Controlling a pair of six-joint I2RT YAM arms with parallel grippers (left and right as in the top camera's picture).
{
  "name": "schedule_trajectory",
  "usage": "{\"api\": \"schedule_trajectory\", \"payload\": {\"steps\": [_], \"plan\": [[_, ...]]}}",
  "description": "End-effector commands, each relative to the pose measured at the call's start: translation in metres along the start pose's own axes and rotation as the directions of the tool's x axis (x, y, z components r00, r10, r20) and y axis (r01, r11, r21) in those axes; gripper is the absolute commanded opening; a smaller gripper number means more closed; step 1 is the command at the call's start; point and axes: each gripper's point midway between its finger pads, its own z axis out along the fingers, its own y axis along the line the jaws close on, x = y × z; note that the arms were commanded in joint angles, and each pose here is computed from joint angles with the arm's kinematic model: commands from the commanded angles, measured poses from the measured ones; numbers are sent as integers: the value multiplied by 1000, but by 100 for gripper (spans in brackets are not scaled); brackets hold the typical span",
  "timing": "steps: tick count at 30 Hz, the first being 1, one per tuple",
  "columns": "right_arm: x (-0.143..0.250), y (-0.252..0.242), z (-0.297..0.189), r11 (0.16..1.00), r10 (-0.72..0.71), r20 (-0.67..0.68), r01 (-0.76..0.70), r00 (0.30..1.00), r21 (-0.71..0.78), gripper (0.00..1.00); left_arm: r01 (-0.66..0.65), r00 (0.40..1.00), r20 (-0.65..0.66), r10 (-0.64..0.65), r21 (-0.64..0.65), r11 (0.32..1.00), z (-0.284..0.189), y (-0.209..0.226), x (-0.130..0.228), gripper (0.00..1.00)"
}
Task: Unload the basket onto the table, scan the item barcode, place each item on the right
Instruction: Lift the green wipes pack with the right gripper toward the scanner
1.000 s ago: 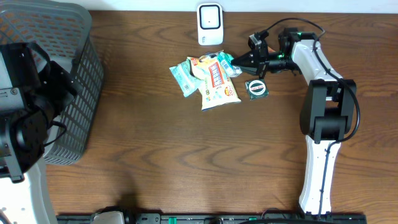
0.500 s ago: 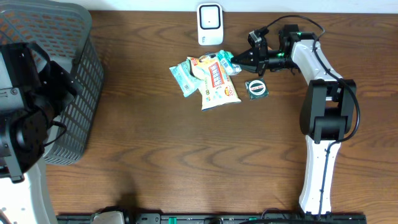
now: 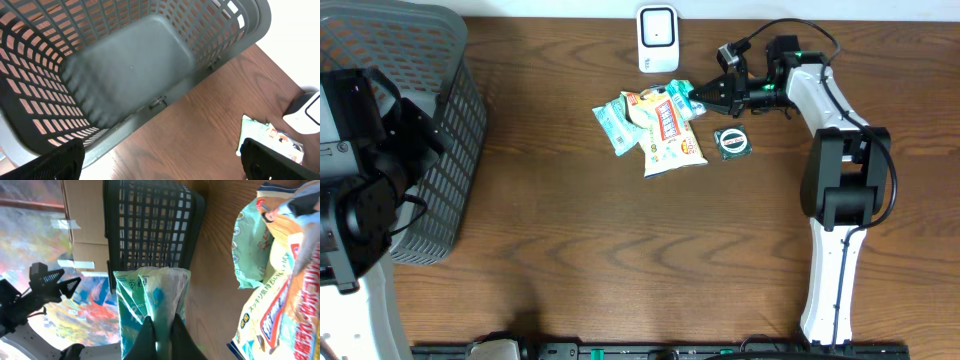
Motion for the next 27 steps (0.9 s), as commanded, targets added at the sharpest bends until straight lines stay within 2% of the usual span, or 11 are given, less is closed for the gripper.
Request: {"api": "schedule_trajectory", "payload": {"steps": [1, 10, 13, 16, 19, 23, 24, 27], "plan": [[1, 17, 9, 998, -59, -15, 59, 998, -35, 1, 14, 1000, 5, -14, -4, 1000, -1, 1, -2, 98], [4, 15, 20, 997, -76, -38, 75, 996, -24, 1, 14, 1000, 6, -14, -3, 1000, -1, 1, -2, 98], [9, 1, 30, 995, -79, -69, 83, 994, 59, 1, 14, 1000, 6, -14, -3, 1000, -1, 1, -2, 98], [11, -23, 41, 970, -98, -111, 120, 989, 211, 1, 14, 1000, 5, -14, -4, 1000, -1, 1, -2, 98], [1, -39, 44, 911, -116, -130, 157, 985, 380, 1, 14, 1000, 6, -14, -3, 1000, -1, 1, -2, 98], [-27, -11, 54, 851, -264, -147, 302, 953, 430, 1, 14, 1000, 6, -14, -3, 1000, -1, 1, -2, 98], [-36, -5, 55, 823, -299, -146, 332, 943, 462, 1, 14, 1000, 5, -14, -3, 1000, -1, 1, -2, 98], [-68, -2, 48, 665, -391, -139, 384, 910, 641, 1, 14, 1000, 6, -14, -3, 1000, -1, 1, -2, 98]]}}
